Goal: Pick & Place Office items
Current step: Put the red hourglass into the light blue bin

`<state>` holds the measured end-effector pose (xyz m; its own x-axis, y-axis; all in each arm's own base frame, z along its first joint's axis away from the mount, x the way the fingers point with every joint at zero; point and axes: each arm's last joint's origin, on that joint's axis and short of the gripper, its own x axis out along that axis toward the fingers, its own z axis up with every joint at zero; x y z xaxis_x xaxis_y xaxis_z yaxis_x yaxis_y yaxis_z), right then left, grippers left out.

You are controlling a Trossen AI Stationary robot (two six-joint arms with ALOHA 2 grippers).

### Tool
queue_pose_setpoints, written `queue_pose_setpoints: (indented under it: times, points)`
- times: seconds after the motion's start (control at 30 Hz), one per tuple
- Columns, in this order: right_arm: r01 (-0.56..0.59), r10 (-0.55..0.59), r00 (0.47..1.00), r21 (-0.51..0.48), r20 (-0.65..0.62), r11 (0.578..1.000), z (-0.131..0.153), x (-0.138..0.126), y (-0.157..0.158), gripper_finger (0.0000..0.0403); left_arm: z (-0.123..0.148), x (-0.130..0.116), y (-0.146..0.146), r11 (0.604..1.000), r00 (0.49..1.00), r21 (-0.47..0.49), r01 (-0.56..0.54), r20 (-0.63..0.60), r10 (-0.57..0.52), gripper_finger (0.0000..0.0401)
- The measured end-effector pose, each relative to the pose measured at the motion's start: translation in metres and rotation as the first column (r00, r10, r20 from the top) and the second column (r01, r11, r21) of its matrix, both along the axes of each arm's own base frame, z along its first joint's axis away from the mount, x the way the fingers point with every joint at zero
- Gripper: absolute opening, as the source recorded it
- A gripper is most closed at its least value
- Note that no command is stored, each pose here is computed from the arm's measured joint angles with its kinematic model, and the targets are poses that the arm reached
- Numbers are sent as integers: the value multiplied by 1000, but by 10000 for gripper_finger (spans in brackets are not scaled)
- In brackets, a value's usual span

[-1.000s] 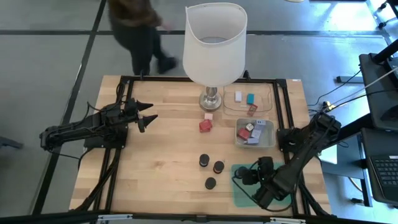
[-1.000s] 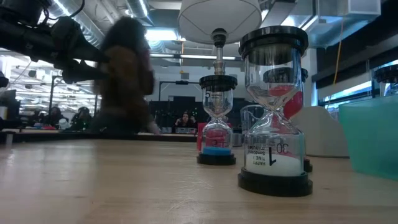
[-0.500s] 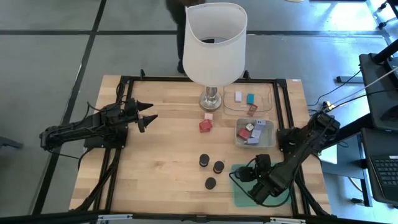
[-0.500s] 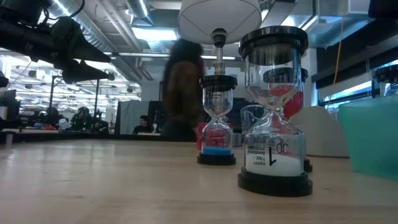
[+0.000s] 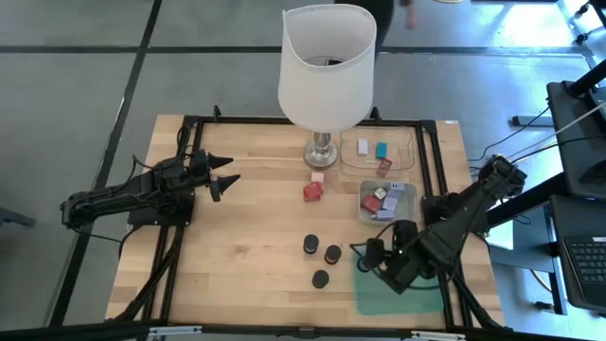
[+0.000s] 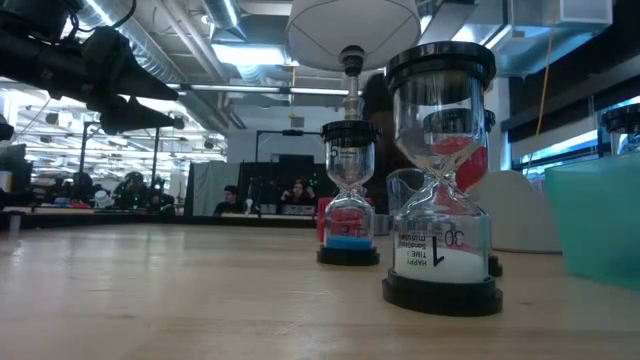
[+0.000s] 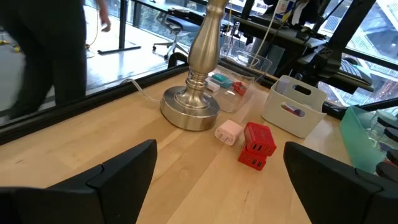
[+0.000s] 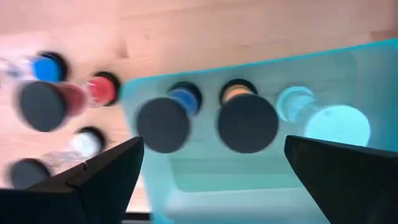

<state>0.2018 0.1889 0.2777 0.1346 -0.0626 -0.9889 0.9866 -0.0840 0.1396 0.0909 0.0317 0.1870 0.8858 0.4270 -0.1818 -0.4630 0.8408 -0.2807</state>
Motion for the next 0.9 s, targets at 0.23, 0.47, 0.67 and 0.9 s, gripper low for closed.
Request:
queue_pose_setpoints:
  times: [0.23,0.47,0.67,0.9]
  points:
    - [-30,30,999,4,39,1000,14,33,-13,394,0,0,0,1000,1000,0,0,0,0,347]
    - [-166,170,982,-55,86,985,20,75,-12,395,0,0,0,1000,1000,0,0,0,0,347]
    - [-259,264,963,-86,48,962,11,115,-8,395,0,0,0,1000,1000,0,0,1,0,347]
    - [-358,358,934,-85,-19,930,-5,145,-8,395,0,0,0,1000,1000,0,0,0,0,347]
